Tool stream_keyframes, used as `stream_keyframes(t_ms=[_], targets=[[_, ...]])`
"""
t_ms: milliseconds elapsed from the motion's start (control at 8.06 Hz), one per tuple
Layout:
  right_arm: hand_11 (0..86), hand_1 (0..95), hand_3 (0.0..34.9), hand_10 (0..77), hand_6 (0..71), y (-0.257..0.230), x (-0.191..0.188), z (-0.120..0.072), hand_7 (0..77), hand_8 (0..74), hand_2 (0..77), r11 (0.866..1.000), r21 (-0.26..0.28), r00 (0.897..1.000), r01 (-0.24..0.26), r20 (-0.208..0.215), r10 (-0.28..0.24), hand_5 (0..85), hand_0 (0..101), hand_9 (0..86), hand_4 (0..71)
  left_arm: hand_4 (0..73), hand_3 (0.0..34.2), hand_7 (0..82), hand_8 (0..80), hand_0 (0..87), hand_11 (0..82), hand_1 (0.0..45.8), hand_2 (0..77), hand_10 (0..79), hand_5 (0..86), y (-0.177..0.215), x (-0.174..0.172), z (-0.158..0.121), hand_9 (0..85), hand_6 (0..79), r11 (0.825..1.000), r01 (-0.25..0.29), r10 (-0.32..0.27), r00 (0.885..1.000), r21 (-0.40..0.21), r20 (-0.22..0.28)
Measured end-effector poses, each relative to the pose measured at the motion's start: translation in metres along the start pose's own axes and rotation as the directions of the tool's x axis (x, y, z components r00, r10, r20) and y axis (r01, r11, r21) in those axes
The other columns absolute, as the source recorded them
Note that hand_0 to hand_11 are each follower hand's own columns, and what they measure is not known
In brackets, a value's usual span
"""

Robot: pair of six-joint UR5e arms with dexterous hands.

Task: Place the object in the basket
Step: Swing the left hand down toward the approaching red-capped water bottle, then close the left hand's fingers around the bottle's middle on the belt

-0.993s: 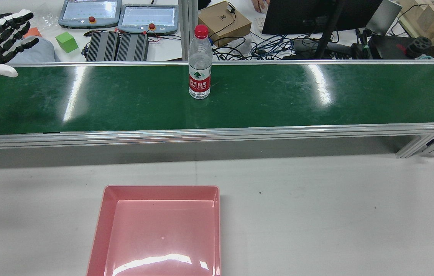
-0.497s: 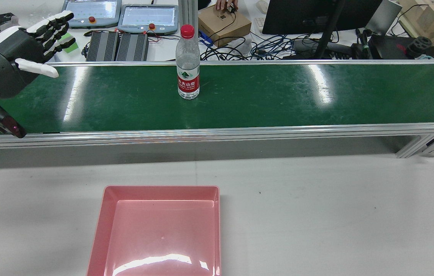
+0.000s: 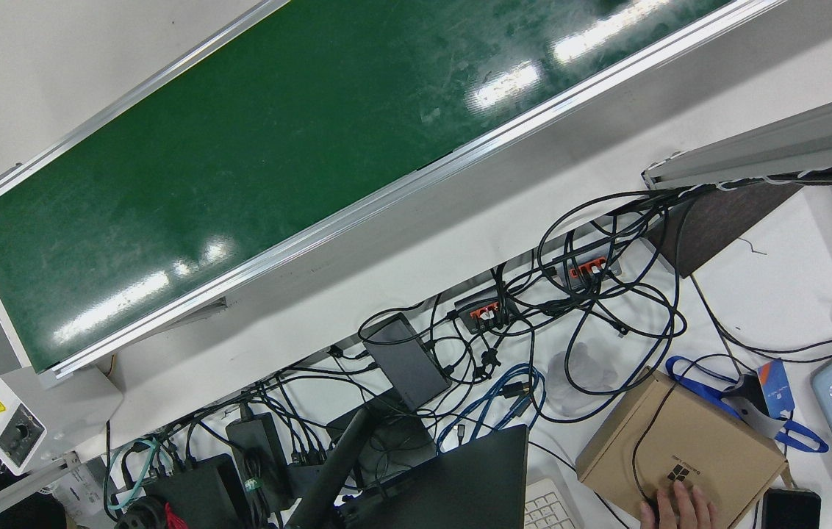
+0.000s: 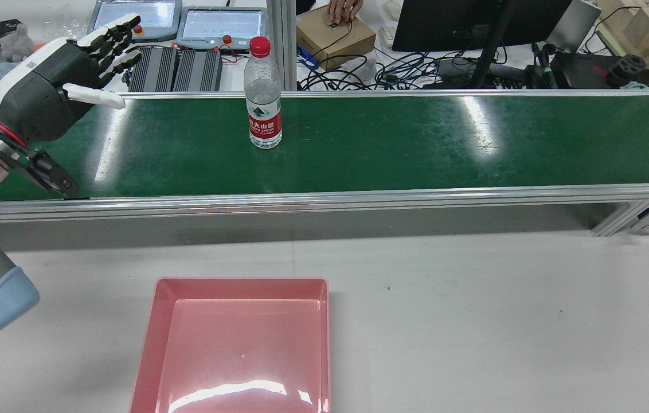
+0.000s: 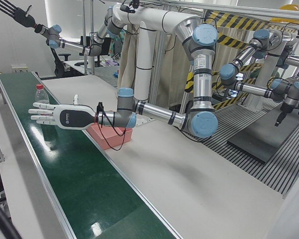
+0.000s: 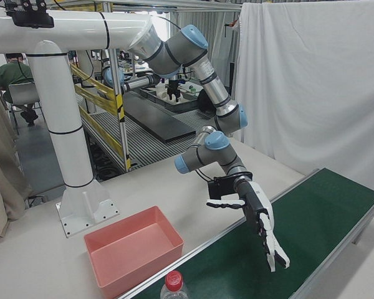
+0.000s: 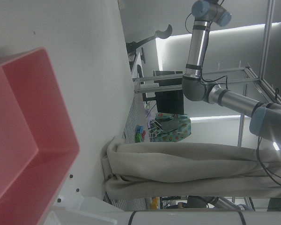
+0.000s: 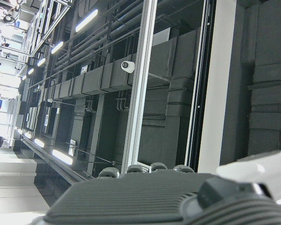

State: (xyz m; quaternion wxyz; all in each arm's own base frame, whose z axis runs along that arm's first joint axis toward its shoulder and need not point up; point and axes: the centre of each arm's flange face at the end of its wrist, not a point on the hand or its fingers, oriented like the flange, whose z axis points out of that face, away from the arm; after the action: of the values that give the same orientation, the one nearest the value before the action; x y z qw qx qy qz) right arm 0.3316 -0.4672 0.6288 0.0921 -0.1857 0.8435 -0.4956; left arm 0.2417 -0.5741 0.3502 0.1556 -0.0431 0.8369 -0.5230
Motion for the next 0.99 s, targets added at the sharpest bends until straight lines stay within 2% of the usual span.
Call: stream_keyframes(t_ms=[124, 621, 993], targets=[[0.0, 0.0, 0.2, 0.5, 0.0, 0.0, 0.0, 0.0, 0.5, 0.0, 1.1, 1.0, 0.0, 1.0, 0.0, 0.0, 0.0, 0.0, 0, 0.0, 0.5, 10.9, 0.0, 0.5, 0.5, 51.7, 10.4, 13.6, 0.5, 5.4, 9.3, -0.004, -0.005, 0.009, 0.5, 2.2, 1.0, -0.004, 0.004, 1.0, -0.003, -0.002], [0.0, 0.0, 0.2, 0.0, 0.0, 0.0, 0.0, 0.0, 0.5, 0.0, 1.1, 1.0, 0.0, 1.0, 0.0, 0.0, 0.0, 0.0, 0, 0.0, 0.5, 10.9, 0.0, 0.5, 0.5, 51.5, 10.4, 13.6, 0.5, 5.4, 9.3, -0.021, -0.023, 0.02, 0.5, 2.2, 0.998, -0.065, 0.065, 0.998, -0.007, 0.004], [0.0, 0.0, 0.1, 0.5, 0.0, 0.0, 0.0, 0.0, 0.5, 0.0, 1.1, 1.0, 0.0, 1.0, 0.0, 0.0, 0.0, 0.0, 0, 0.0, 0.5, 12.0, 0.0, 0.5, 2.2, 51.5, 10.4, 13.6, 0.5, 6.0, 9.8, -0.03, -0.042, 0.02, 0.5, 3.3, 0.997, -0.081, 0.081, 0.997, -0.002, 0.018]])
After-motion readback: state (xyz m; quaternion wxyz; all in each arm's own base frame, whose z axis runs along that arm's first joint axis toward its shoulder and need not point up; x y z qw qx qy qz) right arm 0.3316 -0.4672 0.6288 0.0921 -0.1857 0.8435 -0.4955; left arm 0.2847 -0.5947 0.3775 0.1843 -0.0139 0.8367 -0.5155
